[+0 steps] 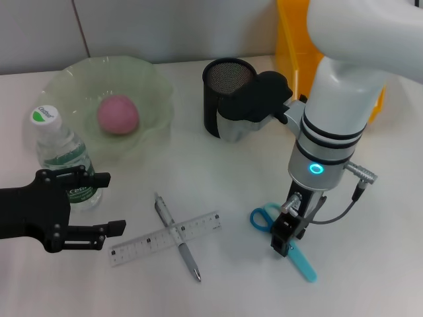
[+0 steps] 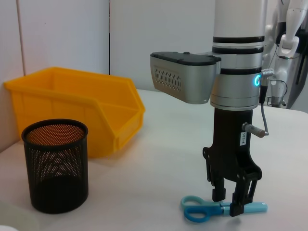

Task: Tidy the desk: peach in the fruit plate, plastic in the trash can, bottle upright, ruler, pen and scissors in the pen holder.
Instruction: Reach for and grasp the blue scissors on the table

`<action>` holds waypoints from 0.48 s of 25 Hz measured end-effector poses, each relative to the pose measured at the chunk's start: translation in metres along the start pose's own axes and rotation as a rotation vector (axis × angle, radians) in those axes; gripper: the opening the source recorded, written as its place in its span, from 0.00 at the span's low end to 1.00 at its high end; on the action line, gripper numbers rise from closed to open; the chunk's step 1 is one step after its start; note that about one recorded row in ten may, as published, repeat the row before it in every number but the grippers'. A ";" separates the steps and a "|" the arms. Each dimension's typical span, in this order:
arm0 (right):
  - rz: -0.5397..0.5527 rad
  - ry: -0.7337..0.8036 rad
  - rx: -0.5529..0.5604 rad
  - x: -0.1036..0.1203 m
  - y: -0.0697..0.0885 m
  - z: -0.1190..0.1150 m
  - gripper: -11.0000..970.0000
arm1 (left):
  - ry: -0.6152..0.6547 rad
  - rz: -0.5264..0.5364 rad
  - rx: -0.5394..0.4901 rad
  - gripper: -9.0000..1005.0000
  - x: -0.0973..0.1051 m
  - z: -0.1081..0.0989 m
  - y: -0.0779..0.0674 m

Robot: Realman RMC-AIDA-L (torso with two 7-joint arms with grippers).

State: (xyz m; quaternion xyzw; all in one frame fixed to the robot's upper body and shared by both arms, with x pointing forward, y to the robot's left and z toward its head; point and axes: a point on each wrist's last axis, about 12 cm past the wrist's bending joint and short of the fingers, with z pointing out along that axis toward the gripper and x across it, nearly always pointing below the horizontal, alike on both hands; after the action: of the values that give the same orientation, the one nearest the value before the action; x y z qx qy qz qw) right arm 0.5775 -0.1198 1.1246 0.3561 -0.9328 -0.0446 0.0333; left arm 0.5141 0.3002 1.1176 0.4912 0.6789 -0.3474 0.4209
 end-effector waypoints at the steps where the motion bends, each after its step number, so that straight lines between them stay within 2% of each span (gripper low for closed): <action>1: 0.001 0.001 -0.001 0.000 0.000 0.000 0.41 | 0.000 0.000 0.000 0.82 0.000 0.000 0.000; 12: -0.003 0.005 -0.004 0.000 0.001 0.002 0.38 | -0.001 0.000 0.001 0.82 0.000 0.000 0.000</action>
State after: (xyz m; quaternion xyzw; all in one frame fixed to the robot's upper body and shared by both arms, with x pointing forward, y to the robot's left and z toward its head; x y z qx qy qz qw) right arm 0.5763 -0.1189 1.1230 0.3576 -0.9320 -0.0457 0.0365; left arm 0.5140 0.3002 1.1178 0.4915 0.6783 -0.3479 0.4210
